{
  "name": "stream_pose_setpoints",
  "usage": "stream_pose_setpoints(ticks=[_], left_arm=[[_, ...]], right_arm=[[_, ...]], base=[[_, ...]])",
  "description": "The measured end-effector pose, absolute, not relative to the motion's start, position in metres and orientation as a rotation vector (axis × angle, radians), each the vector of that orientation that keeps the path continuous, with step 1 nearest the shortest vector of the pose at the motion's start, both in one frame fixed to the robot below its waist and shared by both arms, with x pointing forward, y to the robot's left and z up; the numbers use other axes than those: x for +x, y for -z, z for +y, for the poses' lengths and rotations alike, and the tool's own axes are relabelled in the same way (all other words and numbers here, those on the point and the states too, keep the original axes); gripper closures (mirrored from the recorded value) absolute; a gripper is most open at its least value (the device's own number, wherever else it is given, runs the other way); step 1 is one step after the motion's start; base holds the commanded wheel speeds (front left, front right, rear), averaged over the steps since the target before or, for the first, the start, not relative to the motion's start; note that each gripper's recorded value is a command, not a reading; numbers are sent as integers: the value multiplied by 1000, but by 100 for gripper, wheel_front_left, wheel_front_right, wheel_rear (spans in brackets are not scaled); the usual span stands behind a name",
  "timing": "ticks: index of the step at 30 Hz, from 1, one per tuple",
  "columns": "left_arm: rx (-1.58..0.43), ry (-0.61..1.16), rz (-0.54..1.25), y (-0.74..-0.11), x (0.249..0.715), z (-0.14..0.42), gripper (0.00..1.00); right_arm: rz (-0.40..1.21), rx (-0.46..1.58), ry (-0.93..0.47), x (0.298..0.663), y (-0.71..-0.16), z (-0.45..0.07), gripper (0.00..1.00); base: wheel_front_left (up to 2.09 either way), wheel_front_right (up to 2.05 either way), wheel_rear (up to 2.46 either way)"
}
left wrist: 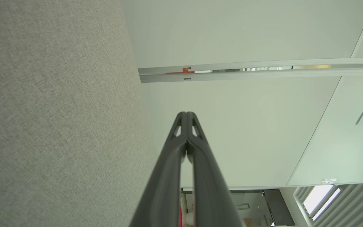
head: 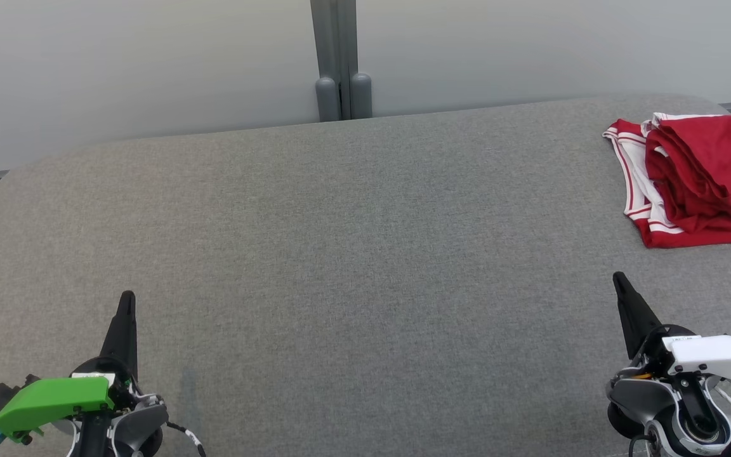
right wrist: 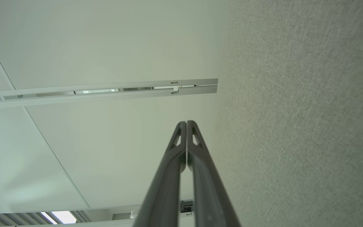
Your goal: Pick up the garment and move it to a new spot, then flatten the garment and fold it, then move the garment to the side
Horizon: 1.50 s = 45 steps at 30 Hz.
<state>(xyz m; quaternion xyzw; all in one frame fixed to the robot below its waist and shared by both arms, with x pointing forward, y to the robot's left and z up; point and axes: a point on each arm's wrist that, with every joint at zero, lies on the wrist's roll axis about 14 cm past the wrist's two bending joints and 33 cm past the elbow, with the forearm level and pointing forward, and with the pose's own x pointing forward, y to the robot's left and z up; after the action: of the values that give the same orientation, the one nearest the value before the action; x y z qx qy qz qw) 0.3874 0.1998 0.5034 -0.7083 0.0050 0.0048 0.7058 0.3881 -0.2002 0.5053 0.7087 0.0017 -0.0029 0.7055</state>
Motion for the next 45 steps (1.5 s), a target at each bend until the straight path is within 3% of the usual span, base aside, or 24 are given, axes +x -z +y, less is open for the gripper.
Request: stream_pose_setpoints(ticks=[45], left_arm=[[-1574,-10,11,-504,387,200,100]], right_arm=[[5,1576,5,388,-505,-200,100]], base=[[0,0,0]])
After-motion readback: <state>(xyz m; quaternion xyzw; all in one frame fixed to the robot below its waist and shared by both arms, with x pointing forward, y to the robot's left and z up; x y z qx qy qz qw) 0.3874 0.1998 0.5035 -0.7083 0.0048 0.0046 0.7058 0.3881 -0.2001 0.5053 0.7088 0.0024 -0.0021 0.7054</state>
